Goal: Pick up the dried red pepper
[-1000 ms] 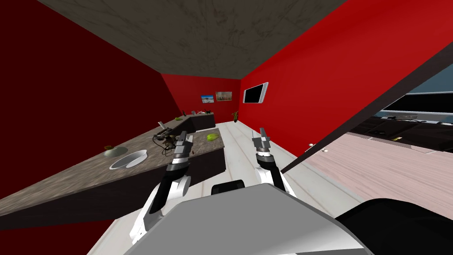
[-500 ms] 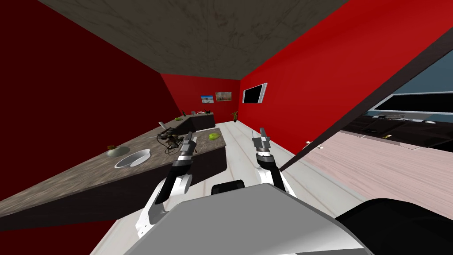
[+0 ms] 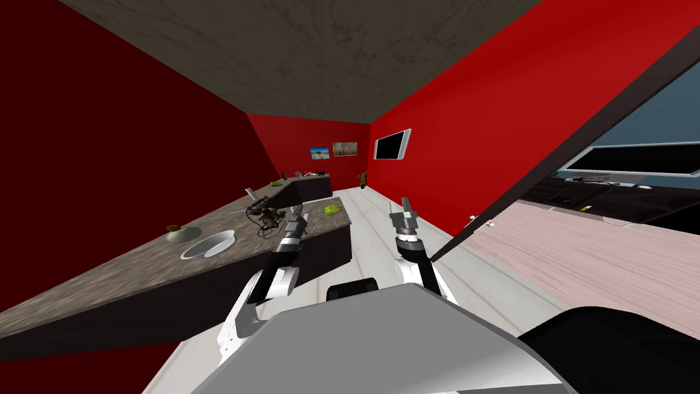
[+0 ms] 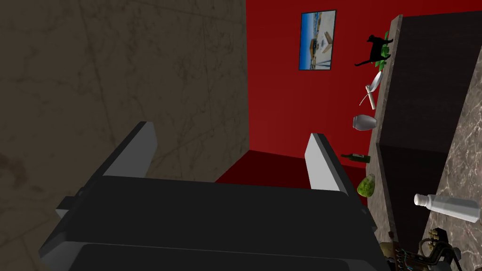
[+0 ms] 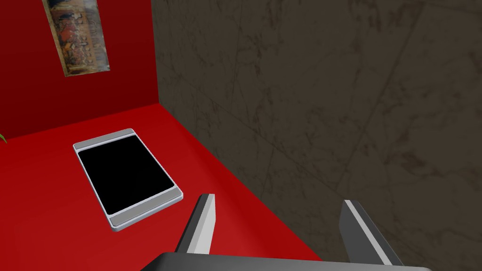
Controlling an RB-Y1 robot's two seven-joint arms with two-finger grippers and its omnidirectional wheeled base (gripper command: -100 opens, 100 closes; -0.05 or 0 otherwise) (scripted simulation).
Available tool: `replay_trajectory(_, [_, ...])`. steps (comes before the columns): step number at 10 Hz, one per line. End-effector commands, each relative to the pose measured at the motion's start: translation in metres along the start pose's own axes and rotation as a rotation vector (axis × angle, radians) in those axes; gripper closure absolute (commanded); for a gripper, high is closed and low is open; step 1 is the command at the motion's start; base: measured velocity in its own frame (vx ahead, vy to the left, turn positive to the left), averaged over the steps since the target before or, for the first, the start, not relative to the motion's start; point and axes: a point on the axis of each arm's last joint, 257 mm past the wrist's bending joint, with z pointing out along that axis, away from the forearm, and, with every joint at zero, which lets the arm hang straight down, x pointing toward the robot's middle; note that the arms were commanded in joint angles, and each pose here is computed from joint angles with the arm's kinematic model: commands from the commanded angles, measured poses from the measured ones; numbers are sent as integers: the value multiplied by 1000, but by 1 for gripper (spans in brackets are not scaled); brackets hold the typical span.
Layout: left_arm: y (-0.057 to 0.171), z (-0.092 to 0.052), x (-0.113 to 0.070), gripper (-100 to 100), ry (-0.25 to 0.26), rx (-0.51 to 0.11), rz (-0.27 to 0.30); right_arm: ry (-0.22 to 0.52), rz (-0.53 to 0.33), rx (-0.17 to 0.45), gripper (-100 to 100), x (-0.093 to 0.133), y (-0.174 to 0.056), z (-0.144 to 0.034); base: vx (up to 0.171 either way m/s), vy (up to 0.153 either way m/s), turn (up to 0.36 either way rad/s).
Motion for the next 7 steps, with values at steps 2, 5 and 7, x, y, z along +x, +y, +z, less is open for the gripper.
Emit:
replay_trajectory(2, [17,4,5,-100,12,-60,-15,0,0,0,0,0,0,0,-45,63,-35])
replay_trajectory(5, [40,8,13,-100,30,-139,-41,0,0,0,0,0,0,0,-34,65,-42])
replay_trajectory(7, [54,9,17,-100,37,-190,-52,0,0,0,0,0,0,0,-33,66,-44])
